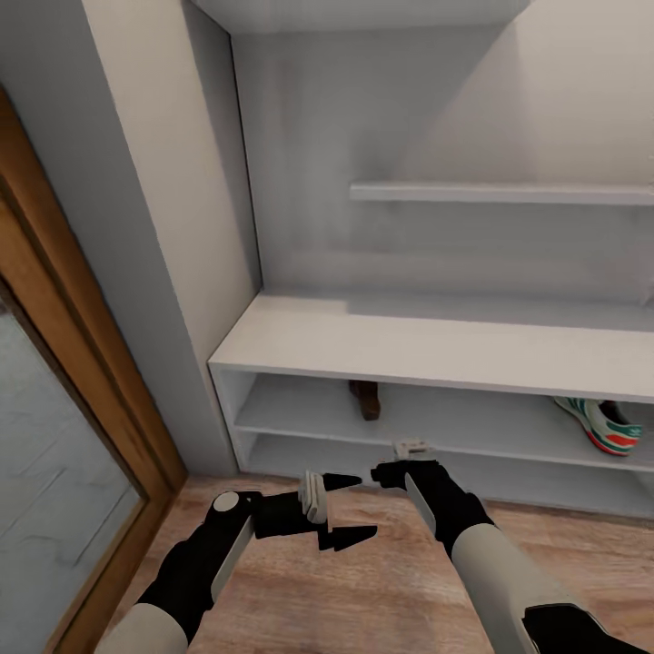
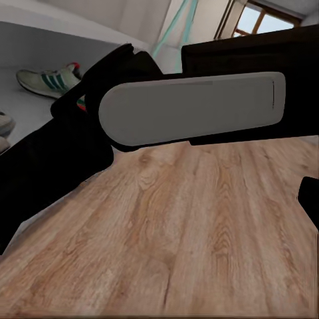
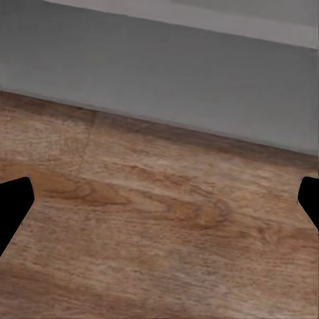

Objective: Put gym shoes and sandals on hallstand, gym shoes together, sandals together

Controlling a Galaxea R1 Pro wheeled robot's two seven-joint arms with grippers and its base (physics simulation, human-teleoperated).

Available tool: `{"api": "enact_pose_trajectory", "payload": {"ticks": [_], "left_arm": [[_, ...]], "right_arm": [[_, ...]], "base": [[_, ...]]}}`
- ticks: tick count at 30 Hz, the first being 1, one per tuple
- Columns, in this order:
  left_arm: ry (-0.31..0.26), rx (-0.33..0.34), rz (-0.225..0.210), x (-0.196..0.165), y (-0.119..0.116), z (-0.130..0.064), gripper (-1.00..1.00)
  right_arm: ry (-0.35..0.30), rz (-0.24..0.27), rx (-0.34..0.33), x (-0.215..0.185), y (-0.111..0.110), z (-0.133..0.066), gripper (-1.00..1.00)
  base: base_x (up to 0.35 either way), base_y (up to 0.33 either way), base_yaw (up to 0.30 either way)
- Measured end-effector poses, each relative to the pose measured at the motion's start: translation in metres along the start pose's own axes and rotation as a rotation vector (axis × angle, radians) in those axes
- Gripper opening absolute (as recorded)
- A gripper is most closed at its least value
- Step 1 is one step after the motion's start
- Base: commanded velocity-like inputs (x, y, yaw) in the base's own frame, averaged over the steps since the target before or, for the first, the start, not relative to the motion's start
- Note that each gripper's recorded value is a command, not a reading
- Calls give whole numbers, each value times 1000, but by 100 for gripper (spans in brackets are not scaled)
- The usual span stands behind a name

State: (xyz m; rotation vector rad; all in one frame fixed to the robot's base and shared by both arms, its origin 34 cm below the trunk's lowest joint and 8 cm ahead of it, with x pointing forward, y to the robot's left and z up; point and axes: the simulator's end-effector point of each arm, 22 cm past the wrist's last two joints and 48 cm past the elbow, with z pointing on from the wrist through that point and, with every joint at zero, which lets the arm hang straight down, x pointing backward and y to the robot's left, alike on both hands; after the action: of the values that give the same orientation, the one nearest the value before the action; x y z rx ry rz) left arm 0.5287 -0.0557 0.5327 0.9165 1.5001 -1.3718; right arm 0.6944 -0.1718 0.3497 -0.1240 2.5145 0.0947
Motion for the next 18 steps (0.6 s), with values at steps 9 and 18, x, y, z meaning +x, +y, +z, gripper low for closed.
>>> {"api": "enact_pose_trajectory", "payload": {"ticks": [9,18], "left_arm": [[0,0,1,0,0,0,100],[1,0,1,0,0,0,100]], "right_arm": [[-1,-1,1,-1,0,0,100],[10,2,-1,6,0,1,100]], "base": [[-156,0,0],[-111,0,0]]}}
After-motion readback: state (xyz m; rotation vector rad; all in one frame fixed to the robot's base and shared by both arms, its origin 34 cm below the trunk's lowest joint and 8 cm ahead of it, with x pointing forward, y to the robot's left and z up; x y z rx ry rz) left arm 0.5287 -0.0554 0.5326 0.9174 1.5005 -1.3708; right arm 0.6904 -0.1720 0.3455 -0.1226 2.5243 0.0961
